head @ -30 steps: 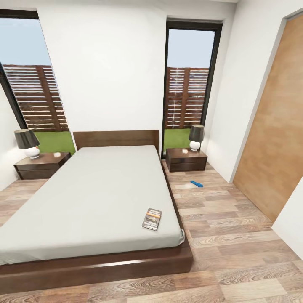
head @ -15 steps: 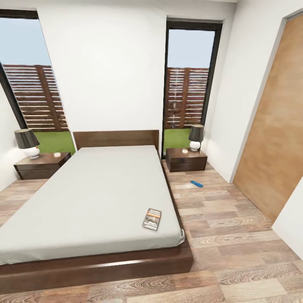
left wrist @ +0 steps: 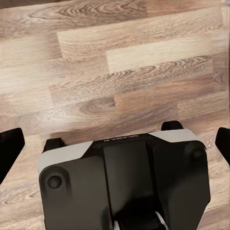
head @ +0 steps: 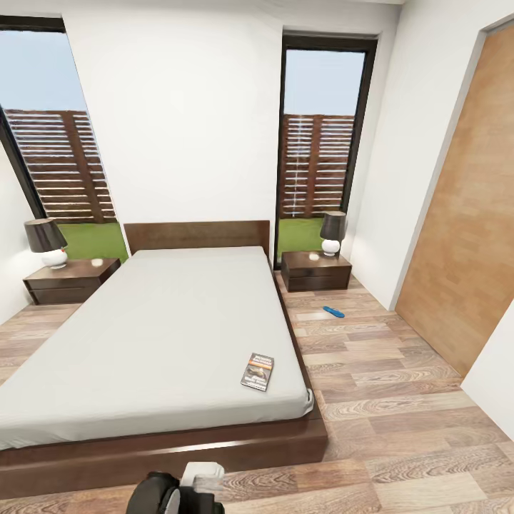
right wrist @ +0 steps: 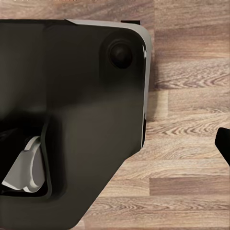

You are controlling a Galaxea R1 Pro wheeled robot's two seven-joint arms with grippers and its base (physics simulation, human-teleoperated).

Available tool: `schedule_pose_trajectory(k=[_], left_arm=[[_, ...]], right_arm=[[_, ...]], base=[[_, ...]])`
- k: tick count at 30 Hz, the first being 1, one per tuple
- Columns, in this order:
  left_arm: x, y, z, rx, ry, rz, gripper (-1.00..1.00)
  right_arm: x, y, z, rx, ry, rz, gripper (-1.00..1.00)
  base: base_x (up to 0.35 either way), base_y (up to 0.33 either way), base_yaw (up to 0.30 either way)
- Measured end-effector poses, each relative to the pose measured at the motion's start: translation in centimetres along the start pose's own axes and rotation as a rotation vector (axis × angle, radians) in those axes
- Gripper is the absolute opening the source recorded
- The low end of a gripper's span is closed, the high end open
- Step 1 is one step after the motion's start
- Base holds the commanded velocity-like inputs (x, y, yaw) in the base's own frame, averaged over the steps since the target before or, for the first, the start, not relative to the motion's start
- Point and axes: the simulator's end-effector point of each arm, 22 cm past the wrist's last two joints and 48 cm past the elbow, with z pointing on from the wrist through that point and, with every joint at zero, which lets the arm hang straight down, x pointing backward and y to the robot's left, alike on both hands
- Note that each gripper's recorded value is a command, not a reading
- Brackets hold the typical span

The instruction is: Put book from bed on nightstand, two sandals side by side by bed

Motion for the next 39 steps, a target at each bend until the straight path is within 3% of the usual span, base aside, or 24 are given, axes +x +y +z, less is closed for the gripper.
schedule_pose_trajectory(k=[15,17,22,27,34,35,38,39], left_arm=[[-11.3,-3.3,-3.7,0.047,-0.179,0.035,1.0],[-13.8,-3.9,-5.2,0.057,-0.231,0.043,1.0],[-16.2,-5.2,-7.0,0.077,-0.288,0.066,1.0],[-20.9,-8.6,-10.6,0.138,-0.385,0.119,1.0],[-25.5,-10.8,-14.3,0.198,-0.471,0.135,1.0],[-27.3,-11.8,-16.0,0.229,-0.505,0.139,1.0],[-29.3,-12.6,-17.9,0.251,-0.54,0.147,1.0],[-31.2,-13.3,-19.6,0.267,-0.57,0.155,1.0]], right_arm=[[-1.0,-0.1,0.0,0.002,-0.013,-0.001,1.0],[-1.1,0.0,0.0,0.001,-0.014,-0.001,1.0],[-1.1,-0.1,0.0,0.002,-0.015,-0.001,1.0],[-1.2,-0.2,0.0,0.003,-0.017,-0.002,1.0],[-1.2,-0.2,0.0,0.003,-0.017,-0.002,1.0],[-1.6,-0.2,0.1,0.004,-0.02,-0.002,1.0],[-2.3,-0.6,0.0,0.009,-0.026,-0.002,1.0],[-3.4,-1.2,0.0,0.016,-0.031,-0.002,1.0]], base=[[0.0,0.0,0.0],[0.0,0.0,0.0],[0.0,0.0,0.0],[0.0,0.0,0.0],[0.0,0.0,0.0],[0.0,0.0,0.0],[0.0,0.0,0.0],[0.0,0.0,0.0]])
